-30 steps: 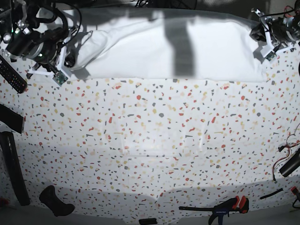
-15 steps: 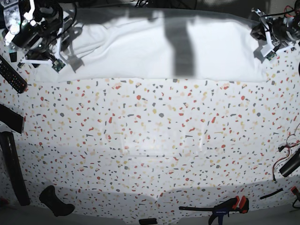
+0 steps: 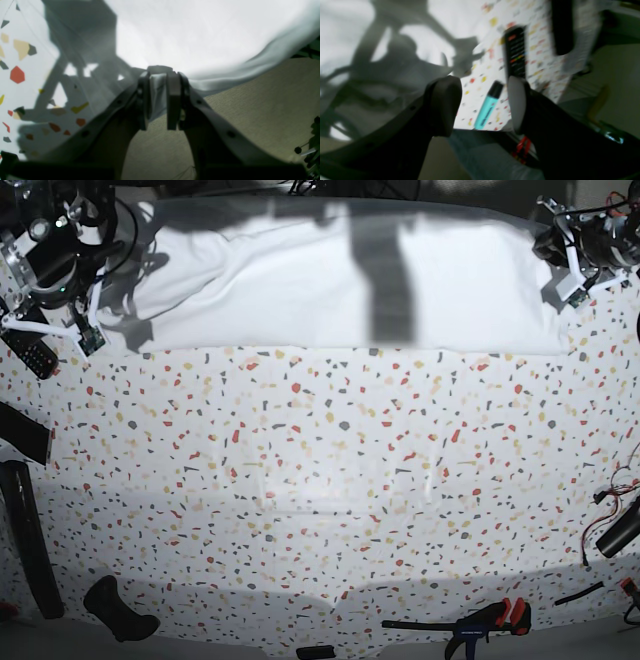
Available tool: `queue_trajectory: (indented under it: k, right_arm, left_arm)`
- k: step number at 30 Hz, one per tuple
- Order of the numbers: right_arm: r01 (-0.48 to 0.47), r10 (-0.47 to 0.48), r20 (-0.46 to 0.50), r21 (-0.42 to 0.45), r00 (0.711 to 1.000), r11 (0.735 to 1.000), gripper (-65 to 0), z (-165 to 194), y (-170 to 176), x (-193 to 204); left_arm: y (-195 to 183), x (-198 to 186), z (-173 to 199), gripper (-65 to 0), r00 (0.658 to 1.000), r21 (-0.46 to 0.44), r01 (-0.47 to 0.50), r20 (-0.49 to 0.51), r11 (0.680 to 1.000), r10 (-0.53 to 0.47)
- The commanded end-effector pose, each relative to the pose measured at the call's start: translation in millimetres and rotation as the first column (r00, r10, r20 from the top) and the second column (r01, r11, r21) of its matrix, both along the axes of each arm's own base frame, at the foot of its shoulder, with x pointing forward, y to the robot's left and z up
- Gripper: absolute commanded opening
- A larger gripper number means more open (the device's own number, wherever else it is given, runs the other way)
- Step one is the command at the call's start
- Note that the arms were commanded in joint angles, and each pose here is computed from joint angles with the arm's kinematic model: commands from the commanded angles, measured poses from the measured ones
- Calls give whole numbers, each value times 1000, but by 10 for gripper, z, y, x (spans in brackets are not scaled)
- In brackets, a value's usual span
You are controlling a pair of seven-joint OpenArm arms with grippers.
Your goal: Fold the T-shirt properly
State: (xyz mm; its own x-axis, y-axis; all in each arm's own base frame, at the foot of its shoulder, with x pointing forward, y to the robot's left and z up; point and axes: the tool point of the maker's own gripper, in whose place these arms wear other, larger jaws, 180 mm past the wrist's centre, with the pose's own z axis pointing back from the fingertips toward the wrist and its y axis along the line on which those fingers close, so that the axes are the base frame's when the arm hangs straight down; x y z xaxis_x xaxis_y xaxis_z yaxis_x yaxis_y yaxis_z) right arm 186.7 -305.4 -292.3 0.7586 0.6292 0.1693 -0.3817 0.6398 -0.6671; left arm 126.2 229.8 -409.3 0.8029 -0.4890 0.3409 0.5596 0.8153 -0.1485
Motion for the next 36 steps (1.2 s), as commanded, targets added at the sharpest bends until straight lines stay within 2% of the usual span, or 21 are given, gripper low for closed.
queue_trajectory:
  k: [1,4,6,7,9,10,17,22,26,30,36]
  right_arm:
    - [-15,17,70,-35,997,999,-317,186,-14,102]
    - [-69,68,202,1,977,998,-317,399,163,260]
    - [-144,111,250,117,962,983,-317,430,426,323]
    - [-180,126,256,200,958,963,-317,404,583,327]
    - [-199,124,216,372,969,907,-318,279,847,252]
    - [-198,131,184,412,974,889,-318,214,921,192]
    - [-152,145,52,456,988,877,-318,-133,952,-96]
    - [-19,51,-59,456,997,890,-318,-584,619,-192]
    - [91,-27,-153,431,988,898,-318,-894,342,-302]
    - [135,-69,-170,420,983,897,-318,-995,201,-248]
    - [127,-71,-145,423,987,897,-318,-958,194,-146]
  left_arm:
    - [62,32,43,-533,1000,25,12,9,1000,-12]
    - [94,34,35,-533,1000,44,17,11,999,-17]
    - [84,37,38,-533,1000,38,15,12,999,-15]
    - [80,38,39,-533,1000,36,15,13,999,-16]
    - [83,39,39,-533,1000,38,15,14,999,-15]
    - [83,39,39,-533,1000,38,15,14,999,-15]
    - [72,50,43,-533,1000,32,13,20,999,-14]
    - [71,55,45,-533,1000,31,13,23,999,-14]
    - [63,68,51,-533,999,26,12,30,1000,-13]
    - [57,142,78,-533,999,23,11,53,1000,-12]
    - [102,432,184,-533,994,49,8,106,999,-13]
